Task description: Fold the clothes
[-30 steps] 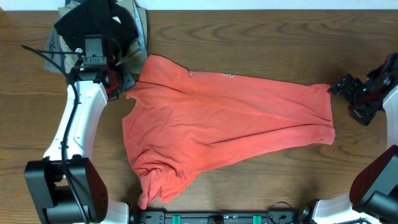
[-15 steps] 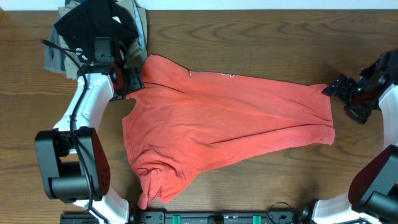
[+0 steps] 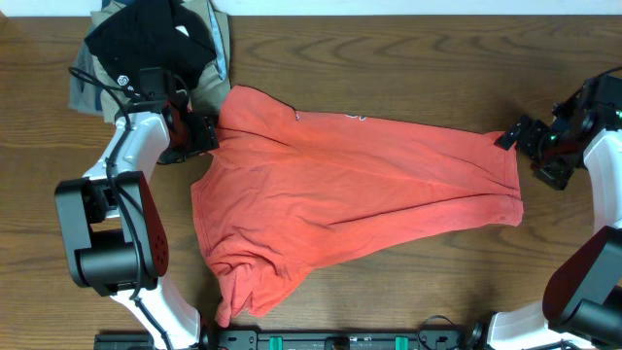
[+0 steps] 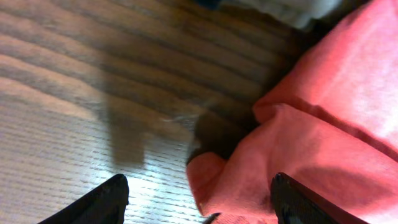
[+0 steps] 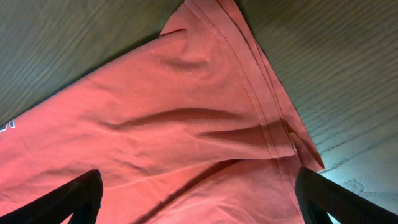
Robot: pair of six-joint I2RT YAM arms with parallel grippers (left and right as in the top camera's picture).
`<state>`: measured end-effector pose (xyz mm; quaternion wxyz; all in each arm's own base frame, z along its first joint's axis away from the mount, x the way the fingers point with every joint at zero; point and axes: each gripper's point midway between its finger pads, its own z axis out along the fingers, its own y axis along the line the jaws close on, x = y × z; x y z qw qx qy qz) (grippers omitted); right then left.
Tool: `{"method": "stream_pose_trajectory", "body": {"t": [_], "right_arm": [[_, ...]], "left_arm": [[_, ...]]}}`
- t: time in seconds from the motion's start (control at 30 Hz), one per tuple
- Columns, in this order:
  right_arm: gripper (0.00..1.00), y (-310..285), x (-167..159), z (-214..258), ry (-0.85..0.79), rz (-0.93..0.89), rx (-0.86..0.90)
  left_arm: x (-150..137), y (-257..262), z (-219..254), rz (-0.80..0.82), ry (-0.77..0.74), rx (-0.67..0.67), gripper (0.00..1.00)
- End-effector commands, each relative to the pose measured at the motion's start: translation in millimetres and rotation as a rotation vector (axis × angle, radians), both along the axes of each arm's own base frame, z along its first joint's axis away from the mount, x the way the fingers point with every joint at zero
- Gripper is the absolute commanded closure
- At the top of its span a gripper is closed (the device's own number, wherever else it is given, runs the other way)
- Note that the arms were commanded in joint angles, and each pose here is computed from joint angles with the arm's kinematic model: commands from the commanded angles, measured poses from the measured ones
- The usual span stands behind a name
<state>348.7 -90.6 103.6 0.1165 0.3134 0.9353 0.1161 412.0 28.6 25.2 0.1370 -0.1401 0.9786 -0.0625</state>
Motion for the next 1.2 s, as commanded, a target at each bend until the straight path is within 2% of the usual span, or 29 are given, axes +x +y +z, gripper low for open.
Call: {"method": "stream_pose_trajectory", "body": {"t": [0.0,0.03,0.13,0.2,0.3,0.4,0.43,0.5,0.7,0.9,1.03,1.17], "right_arm": [[0.03,3,0,-1,0.002,0.024,-0.01],[0.03,3,0,-1,0.002,0.023,-0.01],[0.03,3,-1,-1,0.004,0.023,-0.012],[0.03,3,-1,-2,0.004,0.023,-0.012],[0.03,3,-1,-2,0.006,0.023,-0.011],[0.03,3,-3,-5,0.01,0.023,-0.011],[0.03,3,-3,-7,0.01,0.023,-0.012],[0.03,2,-5,-11,0.015,0.021,-0.016],[0.02,3,-11,-26,0.03,0.019,-0.022],[0.02,3,-11,-28,0.029,0.018,-0.022],[0.03,3,-10,-27,0.026,0.019,-0.022],[0.02,3,-10,-27,0.025,0.018,-0.022]], "left_arm": [[0,-13,-1,-0.063,-0.009,-0.055,0.26],[0,-14,-1,-0.065,-0.009,-0.06,0.27],[0,-17,0,-0.069,-0.011,-0.077,0.39],[-1,-21,1,-0.076,-0.011,-0.101,0.42],[-2,-24,1,-0.08,-0.006,-0.118,0.53],[-5,-24,0,-0.08,0.006,-0.12,0.73],[-7,-24,0,-0.079,0.014,-0.121,0.88],[-9,-25,0,-0.078,0.022,-0.122,0.94],[-14,-25,11,-0.075,0.025,-0.124,0.94],[-17,-25,59,-0.061,-0.065,-0.116,0.94],[-28,-27,85,-0.045,-0.089,-0.118,0.94],[-42,-28,86,-0.039,-0.045,-0.125,0.94]]}}
